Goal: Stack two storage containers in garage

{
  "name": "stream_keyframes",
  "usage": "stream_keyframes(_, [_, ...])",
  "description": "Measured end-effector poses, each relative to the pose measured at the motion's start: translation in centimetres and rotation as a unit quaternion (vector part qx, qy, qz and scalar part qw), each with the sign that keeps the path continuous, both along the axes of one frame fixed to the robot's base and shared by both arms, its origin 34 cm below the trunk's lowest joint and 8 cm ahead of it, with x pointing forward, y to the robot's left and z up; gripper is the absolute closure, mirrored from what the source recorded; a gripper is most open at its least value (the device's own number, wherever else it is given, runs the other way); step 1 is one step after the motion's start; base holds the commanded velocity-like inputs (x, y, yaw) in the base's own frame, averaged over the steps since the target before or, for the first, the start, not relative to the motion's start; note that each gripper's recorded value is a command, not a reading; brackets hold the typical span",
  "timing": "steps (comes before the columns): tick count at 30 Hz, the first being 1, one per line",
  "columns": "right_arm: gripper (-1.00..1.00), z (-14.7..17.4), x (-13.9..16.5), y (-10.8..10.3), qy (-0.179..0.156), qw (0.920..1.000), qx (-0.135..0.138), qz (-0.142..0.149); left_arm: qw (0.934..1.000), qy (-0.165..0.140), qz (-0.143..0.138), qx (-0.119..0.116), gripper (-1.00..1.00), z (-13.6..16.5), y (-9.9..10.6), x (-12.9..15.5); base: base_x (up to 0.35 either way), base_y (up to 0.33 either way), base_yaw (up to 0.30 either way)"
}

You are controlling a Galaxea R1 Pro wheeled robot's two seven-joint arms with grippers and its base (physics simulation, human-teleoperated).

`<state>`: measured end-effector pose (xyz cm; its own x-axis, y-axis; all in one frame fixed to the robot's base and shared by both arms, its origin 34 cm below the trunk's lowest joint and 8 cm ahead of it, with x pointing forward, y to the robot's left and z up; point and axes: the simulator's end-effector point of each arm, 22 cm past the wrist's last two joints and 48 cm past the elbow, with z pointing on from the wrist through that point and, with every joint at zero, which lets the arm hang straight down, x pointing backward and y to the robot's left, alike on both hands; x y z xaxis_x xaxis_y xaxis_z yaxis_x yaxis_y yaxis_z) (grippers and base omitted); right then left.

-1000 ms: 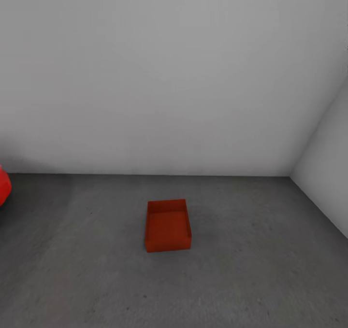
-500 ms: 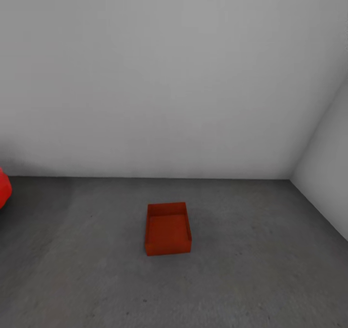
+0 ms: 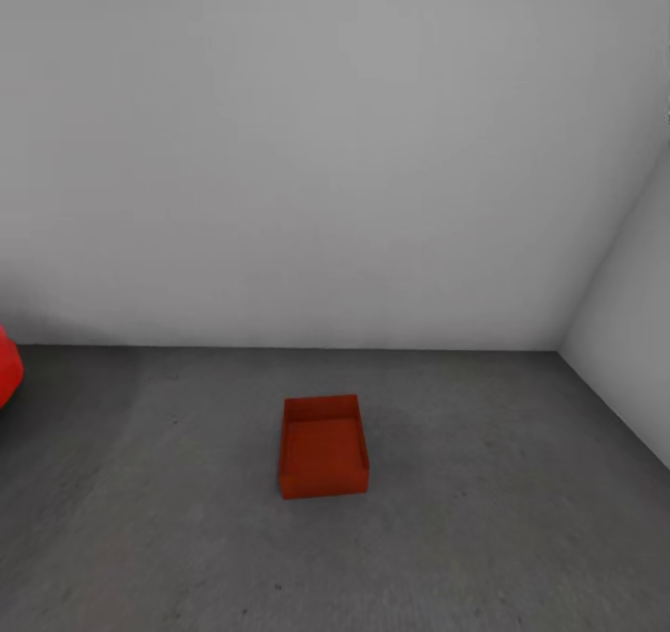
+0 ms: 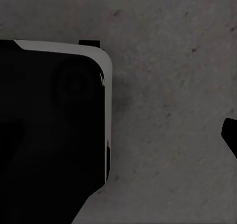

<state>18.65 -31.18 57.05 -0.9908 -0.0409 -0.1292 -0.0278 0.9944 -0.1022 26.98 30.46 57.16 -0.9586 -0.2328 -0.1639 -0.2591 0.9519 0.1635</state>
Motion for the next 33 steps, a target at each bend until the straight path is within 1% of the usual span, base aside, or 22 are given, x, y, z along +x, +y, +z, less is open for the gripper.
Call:
stream_keyframes(14, [-1.00,0.1,0.9,0.0,-0.012,0.9999,0.000,-0.001,0.9998,-0.020,-0.003,0.000,-1.00,0.4,-0.2,1.5,0.000,0.000,0.000])
stream_keyframes(19, [-1.00,0.2,1.2,0.0,-0.016,0.9999,0.000,-0.001,0.9998,-0.022,-0.002,0.000,-1.00,0.5,-0.2,1.6,0.000,0.000,0.000])
stream_keyframes(25, [-1.00,0.3,1.6,0.0,-0.021,0.9998,0.000,-0.001,0.9999,-0.017,0.001,-0.001,-1.00,0.6,-0.2,1.4,0.000,0.000,0.000])
stream_keyframes(33, [-1.00,0.4,2.1,0.0,-0.027,0.9996,0.000,0.000,0.9997,-0.024,0.001,-0.001,-1.00,0.8,-0.1,1.9,0.000,0.000,0.000])
